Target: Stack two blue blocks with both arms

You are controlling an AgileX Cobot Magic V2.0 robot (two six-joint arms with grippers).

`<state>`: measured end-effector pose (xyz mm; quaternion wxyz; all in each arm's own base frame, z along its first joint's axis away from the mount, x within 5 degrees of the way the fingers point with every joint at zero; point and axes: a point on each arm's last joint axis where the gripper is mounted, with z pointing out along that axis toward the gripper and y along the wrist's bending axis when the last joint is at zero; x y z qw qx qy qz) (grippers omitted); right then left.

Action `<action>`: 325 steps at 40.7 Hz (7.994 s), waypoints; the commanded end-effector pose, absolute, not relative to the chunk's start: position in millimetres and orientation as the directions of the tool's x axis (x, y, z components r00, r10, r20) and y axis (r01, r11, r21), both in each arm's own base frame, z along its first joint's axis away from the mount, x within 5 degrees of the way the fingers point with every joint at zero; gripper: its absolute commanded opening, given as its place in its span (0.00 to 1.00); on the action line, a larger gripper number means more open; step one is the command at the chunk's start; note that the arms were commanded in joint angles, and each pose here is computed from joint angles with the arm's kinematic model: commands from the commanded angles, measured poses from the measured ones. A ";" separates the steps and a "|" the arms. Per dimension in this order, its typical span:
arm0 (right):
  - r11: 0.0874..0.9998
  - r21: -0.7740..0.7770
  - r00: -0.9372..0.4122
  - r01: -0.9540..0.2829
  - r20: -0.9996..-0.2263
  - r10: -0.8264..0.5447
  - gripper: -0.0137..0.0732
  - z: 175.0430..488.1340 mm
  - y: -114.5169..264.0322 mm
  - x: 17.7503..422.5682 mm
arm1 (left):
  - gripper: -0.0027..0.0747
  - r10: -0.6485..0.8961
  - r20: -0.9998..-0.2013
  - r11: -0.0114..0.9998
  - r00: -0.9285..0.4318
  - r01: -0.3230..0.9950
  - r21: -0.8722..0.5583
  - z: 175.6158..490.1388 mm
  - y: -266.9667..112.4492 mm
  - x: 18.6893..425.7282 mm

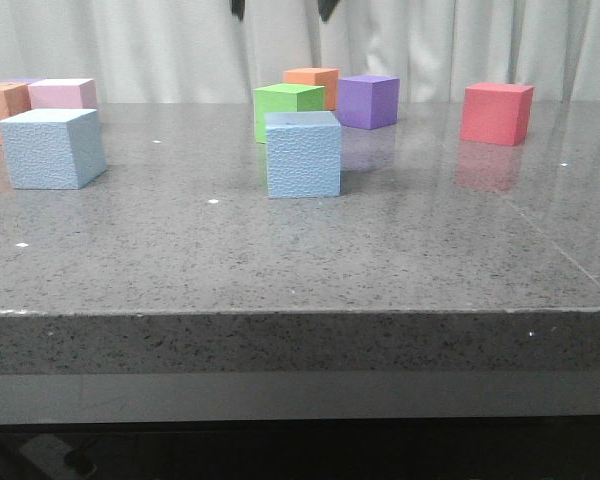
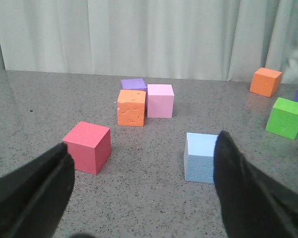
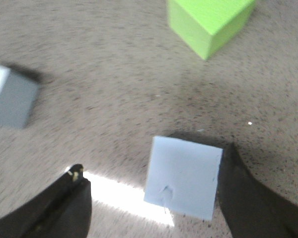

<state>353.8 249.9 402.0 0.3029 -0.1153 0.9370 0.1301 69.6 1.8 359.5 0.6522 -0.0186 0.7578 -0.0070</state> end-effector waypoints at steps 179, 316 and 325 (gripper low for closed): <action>0.857 -0.048 -0.260 -0.513 -0.943 -0.209 0.78 409.3 51.7 93.9 | 0.78 0.061 -0.696 0.997 -0.716 0.080 0.005 325.0 -85.7 383.8; 0.857 -0.048 -0.260 -0.513 -0.943 -0.209 0.78 409.3 51.7 93.9 | 0.53 0.805 -0.563 0.103 0.190 0.888 0.448 366.7 -256.8 348.5; 0.857 -0.048 -0.260 -0.513 -0.943 -0.209 0.78 409.3 51.7 93.9 | 0.69 0.805 -0.563 0.103 0.190 0.888 0.448 366.7 -256.8 348.5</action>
